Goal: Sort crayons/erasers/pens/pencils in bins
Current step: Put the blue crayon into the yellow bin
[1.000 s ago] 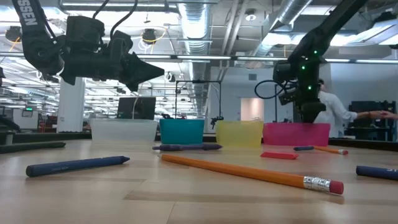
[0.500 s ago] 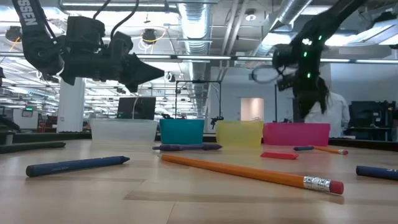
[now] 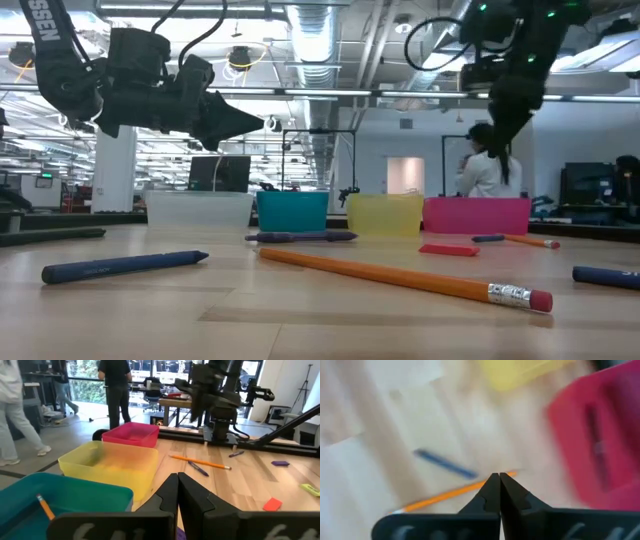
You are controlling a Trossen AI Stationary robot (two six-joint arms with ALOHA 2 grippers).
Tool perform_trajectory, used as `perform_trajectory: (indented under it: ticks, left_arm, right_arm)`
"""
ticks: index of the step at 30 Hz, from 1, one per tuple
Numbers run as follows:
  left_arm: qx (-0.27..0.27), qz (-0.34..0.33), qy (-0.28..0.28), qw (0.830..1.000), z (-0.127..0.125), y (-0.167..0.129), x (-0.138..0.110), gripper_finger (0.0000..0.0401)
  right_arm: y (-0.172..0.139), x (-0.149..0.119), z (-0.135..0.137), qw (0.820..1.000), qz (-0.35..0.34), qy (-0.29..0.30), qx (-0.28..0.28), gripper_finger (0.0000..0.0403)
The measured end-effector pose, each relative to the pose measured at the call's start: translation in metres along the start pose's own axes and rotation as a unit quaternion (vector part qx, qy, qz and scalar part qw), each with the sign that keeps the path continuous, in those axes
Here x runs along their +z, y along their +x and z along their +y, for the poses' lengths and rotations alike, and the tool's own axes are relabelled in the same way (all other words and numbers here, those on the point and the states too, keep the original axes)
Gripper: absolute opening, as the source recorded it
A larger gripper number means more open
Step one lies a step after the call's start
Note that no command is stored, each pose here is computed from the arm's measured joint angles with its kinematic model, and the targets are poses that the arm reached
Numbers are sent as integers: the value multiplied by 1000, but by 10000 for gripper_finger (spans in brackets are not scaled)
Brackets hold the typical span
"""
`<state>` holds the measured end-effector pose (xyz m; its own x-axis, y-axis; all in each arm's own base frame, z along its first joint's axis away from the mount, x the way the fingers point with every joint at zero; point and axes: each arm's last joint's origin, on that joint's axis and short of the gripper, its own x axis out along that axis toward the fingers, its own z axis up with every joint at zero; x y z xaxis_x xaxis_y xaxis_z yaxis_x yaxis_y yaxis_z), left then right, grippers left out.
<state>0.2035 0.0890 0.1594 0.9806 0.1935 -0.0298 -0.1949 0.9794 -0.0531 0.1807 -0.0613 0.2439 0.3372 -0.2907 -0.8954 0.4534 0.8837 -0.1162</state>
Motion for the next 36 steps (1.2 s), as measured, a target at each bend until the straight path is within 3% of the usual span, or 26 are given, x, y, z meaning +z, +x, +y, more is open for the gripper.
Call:
perform_trajectory:
  ticks: [4,9,15,23,36]
  left_arm:
    - [0,0,0,1000,0,0,0,0]
    - [0,0,0,1000,0,0,0,0]
    - [-1,0,0,1000,0,0,0,0]
    - [-4,0,-4,1000,0,0,0,0]
    - [-4,-1,-9,1000,0,0,0,0]
  right_arm:
    - [4,-14,35,999,6,15,38,13]
    - [9,-45,68,994,69,54,69,6]
    - [8,-78,91,977,136,149,66,50]
    - [26,-109,89,964,196,175,28,110]
    - [43,-119,77,960,217,179,12,117]
